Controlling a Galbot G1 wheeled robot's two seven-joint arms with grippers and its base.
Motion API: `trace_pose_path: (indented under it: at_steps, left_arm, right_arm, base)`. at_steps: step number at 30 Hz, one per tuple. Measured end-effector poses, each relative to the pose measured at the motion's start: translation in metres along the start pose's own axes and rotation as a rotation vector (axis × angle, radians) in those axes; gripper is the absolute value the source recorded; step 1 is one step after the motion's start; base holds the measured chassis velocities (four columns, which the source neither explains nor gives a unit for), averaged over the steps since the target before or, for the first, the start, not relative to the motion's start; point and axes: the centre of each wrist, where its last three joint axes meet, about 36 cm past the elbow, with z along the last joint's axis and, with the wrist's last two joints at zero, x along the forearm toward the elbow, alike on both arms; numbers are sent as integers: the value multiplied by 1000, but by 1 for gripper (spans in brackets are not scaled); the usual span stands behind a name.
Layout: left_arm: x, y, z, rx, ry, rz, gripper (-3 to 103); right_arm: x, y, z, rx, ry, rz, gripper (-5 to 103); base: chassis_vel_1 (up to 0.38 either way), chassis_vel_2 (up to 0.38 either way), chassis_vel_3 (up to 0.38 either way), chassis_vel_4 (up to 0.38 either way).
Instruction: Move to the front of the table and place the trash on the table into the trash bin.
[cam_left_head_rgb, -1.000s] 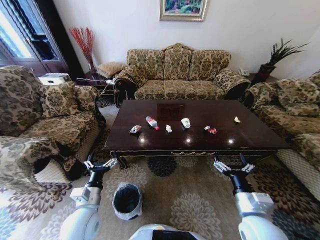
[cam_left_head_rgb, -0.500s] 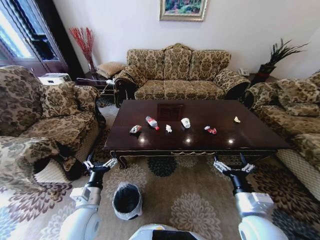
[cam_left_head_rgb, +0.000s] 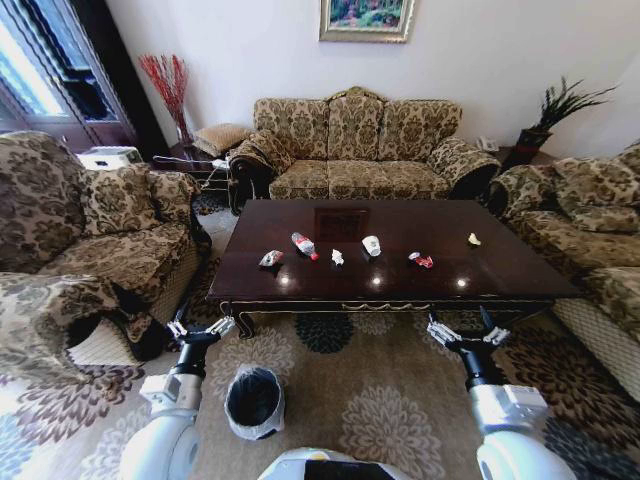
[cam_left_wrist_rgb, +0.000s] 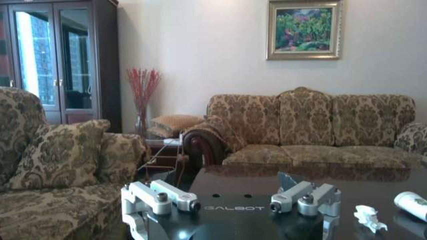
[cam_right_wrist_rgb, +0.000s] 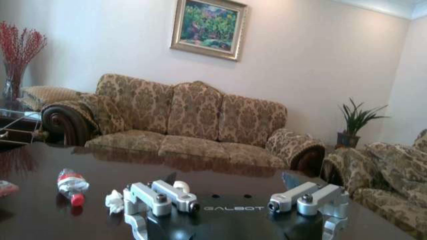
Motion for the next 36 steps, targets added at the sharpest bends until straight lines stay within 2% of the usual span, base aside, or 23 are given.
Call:
trace_pose_path:
  at_steps: [3, 5, 8, 12, 14, 16, 17, 19, 20, 21, 24, 25, 26, 28, 30, 31, 33, 36]
  left_arm:
    - [-4, 2, -6, -7, -11, -5, 100]
    - [-8, 4, -14, -10, -19, -12, 100]
    - [-10, 5, -15, 19, -32, 2, 100]
    - [-10, 6, -13, 15, -32, 16, 100]
    - [-9, 7, -11, 8, -18, 16, 100]
    - [-10, 11, 1, -12, 45, 14, 100]
    - [-10, 11, 1, -12, 45, 14, 100]
    - [-16, 21, 42, -24, 165, 8, 100]
    - [-17, 24, 58, -29, 195, 3, 100]
    - [-17, 24, 58, -29, 195, 3, 100]
    - [-14, 37, 129, -65, 305, -18, 100]
    - [-12, 38, 145, -66, 341, -23, 100]
    - [-12, 38, 145, -66, 341, -23, 100]
    - [-9, 42, 186, -74, 420, -28, 100]
    - [-12, 46, 214, -89, 456, -36, 100]
    - [-12, 46, 214, -89, 456, -36, 100]
    - [-16, 51, 240, -104, 497, -41, 100]
    - [-24, 55, 262, -118, 535, -26, 100]
  right_arm:
    - [-1, -3, -2, 5, 5, 3, 100]
    - [-1, -17, -8, 46, 21, 24, 100]
    - [-1, -18, -10, 39, 26, 17, 100]
    - [-2, -17, -10, 23, 14, 9, 100]
    - [-2, -16, -9, 17, 13, 8, 100]
    - [-3, -17, -5, 13, 17, 8, 100]
    - [-3, -17, -5, 13, 17, 8, 100]
    - [-1, -17, -1, 7, 18, 12, 100]
    - [-1, -17, 0, 4, 16, 12, 100]
    - [-1, -17, 0, 4, 16, 12, 100]
    - [2, -17, -1, -9, 13, 14, 100]
    - [2, -18, 0, -10, 13, 15, 100]
    - [2, -18, 0, -10, 13, 15, 100]
    - [2, -18, 2, -7, 17, 14, 100]
    - [1, -18, 4, -4, 19, 6, 100]
    - [1, -18, 4, -4, 19, 6, 100]
    - [-1, -17, 3, 2, 22, -8, 100]
    - [-4, -18, 2, 13, 30, -20, 100]
  base:
    - [0, 0, 0, 0]
    - [0, 0, 0, 0]
    - [0, 0, 0, 0]
    - [0, 0, 0, 0]
    - [0, 0, 0, 0]
    - [0, 0, 0, 0]
    - [0, 0, 0, 0]
    - [0, 0, 0, 0]
    - [0, 0, 0, 0]
    - [0, 0, 0, 0]
    - [0, 0, 0, 0]
    - [0, 0, 0, 0]
    - [0, 0, 0, 0]
    - [0, 0, 0, 0]
    - [0, 0, 0, 0]
    - [0, 0, 0, 0]
    - [0, 0, 0, 0]
    - [0, 0, 0, 0]
